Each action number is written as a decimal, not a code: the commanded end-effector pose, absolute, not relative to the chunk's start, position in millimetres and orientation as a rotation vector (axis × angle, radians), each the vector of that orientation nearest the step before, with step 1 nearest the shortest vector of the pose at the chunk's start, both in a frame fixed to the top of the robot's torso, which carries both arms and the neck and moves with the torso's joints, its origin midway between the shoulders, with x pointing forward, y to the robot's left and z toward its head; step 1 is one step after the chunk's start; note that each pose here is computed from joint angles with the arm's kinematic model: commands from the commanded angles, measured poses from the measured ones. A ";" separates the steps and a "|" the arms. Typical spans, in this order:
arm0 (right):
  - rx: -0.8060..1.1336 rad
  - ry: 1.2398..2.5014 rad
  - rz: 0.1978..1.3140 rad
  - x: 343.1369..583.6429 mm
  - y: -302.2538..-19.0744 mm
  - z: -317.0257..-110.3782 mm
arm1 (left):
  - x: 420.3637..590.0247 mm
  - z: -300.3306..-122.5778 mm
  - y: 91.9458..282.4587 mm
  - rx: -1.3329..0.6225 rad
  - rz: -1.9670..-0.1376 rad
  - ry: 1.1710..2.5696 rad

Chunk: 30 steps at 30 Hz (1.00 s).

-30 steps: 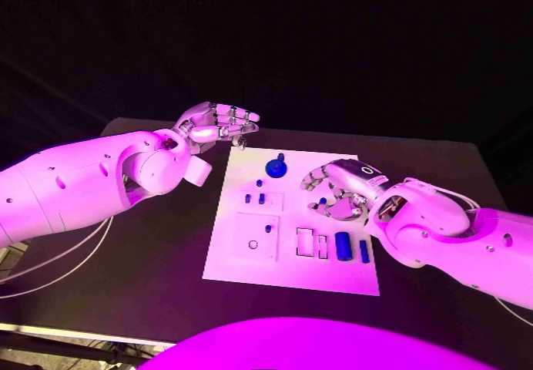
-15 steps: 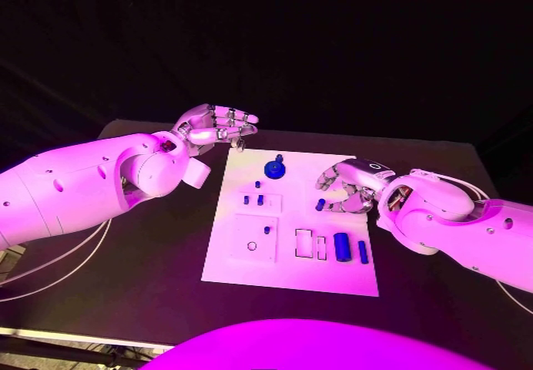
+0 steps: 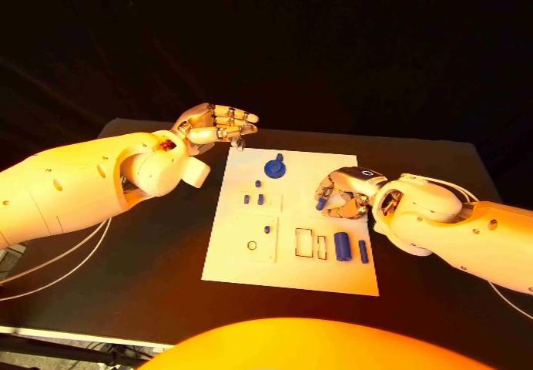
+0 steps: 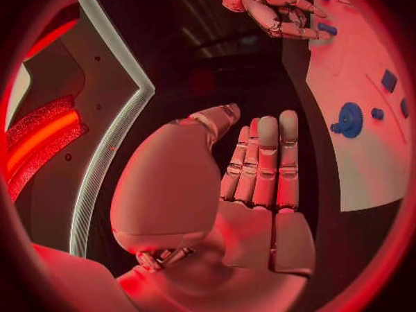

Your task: Assemble the parts on the task board

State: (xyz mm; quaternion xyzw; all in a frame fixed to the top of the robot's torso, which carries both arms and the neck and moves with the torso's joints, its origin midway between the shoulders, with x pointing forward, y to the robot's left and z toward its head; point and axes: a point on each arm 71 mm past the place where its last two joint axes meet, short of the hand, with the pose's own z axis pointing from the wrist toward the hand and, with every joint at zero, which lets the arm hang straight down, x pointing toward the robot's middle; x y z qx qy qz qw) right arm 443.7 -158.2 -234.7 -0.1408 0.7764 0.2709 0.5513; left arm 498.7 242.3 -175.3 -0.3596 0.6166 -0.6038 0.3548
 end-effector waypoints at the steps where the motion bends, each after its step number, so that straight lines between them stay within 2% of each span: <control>1: -0.355 1.830 0.639 443.2 -155.9 -236.2 | 497.8 -174.3 240.2 -0.919 -1.582 1.598; 30: -0.306 1.741 0.611 444.4 -154.3 -233.0 | 497.7 -174.9 239.8 -0.917 -1.585 1.611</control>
